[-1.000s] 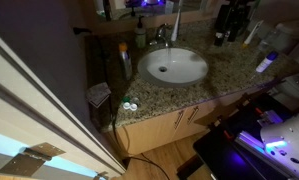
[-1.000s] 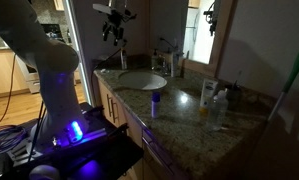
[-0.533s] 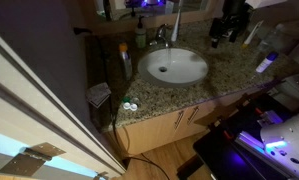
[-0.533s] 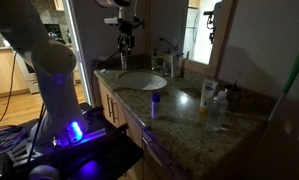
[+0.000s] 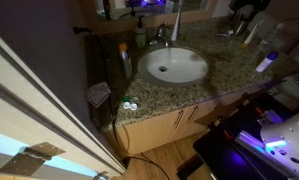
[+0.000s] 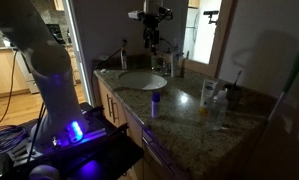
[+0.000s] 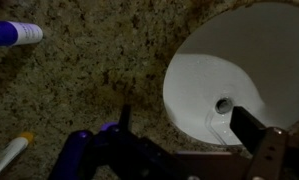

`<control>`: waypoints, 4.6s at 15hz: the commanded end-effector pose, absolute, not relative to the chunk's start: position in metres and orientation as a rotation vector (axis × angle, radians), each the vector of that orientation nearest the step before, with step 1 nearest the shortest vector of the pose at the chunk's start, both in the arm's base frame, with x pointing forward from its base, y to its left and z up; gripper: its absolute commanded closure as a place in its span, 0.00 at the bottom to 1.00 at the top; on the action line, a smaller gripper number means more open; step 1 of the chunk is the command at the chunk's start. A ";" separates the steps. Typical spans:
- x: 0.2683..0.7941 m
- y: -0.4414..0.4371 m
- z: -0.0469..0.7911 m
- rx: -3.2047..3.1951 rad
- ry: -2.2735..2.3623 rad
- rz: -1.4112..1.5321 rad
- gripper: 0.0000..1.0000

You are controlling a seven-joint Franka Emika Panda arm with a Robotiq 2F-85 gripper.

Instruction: Put the toothpaste in the metal cup

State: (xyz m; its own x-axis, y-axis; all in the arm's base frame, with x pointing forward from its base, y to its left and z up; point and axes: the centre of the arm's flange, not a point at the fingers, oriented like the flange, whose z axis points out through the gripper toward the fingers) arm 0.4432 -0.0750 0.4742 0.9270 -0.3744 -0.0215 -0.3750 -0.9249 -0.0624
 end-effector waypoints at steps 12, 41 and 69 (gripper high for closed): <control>0.503 -0.188 0.422 -2.914 1.143 -0.181 0.00; 0.599 -0.299 0.263 -2.010 2.287 -0.352 0.00; 0.612 -0.316 0.264 -1.916 2.208 -0.271 1.00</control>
